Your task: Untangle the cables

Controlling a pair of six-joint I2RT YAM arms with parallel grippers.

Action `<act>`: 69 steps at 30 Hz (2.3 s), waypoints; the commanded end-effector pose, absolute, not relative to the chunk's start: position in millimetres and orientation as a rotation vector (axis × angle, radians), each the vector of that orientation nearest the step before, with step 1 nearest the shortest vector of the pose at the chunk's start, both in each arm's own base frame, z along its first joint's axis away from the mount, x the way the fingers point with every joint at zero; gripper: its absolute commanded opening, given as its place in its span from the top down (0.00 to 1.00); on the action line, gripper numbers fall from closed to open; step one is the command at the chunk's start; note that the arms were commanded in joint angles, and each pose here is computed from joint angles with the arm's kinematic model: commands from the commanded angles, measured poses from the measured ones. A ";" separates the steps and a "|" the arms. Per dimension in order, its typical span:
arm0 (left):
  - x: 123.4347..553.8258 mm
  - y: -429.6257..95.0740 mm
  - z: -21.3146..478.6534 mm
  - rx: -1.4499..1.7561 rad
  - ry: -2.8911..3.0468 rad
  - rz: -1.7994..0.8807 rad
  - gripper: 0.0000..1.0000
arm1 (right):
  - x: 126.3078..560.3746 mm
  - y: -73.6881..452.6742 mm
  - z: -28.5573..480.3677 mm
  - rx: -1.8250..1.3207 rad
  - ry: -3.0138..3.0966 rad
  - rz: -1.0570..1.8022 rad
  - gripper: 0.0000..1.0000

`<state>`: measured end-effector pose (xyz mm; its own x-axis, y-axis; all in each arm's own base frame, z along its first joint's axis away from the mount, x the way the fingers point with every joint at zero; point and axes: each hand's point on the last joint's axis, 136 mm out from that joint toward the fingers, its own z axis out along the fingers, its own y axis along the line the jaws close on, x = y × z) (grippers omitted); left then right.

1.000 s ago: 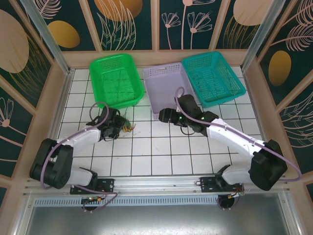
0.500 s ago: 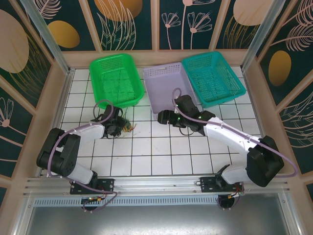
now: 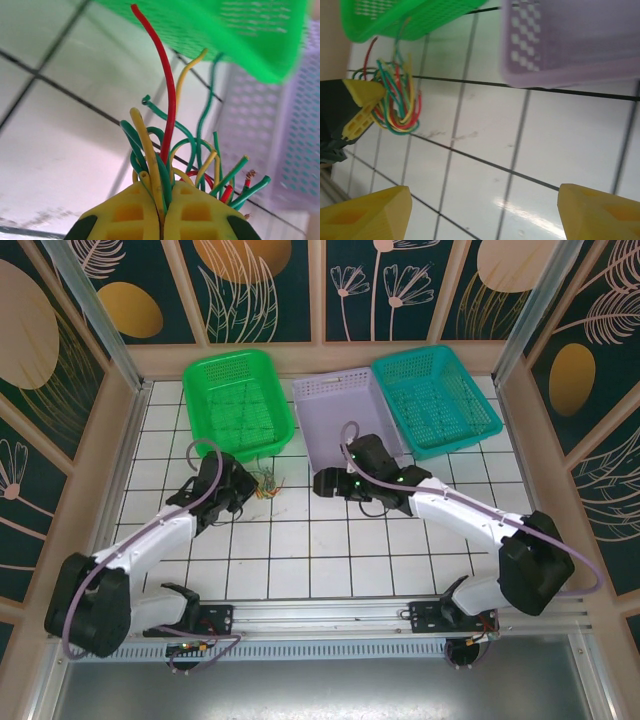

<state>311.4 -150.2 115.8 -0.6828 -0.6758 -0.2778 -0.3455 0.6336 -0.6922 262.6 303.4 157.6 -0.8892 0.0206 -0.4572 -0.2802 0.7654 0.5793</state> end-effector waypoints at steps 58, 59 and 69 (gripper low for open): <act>258.9 -254.4 376.1 0.103 1.585 -1.473 1.00 | 280.8 297.4 205.5 0.918 2.525 1.422 0.60; 257.6 -255.8 372.3 0.122 1.604 -1.466 1.00 | 285.9 283.4 215.4 0.776 2.522 1.286 0.51; 256.6 -262.8 353.4 0.261 1.622 -1.367 1.00 | 271.7 223.7 294.4 0.748 2.276 1.238 0.12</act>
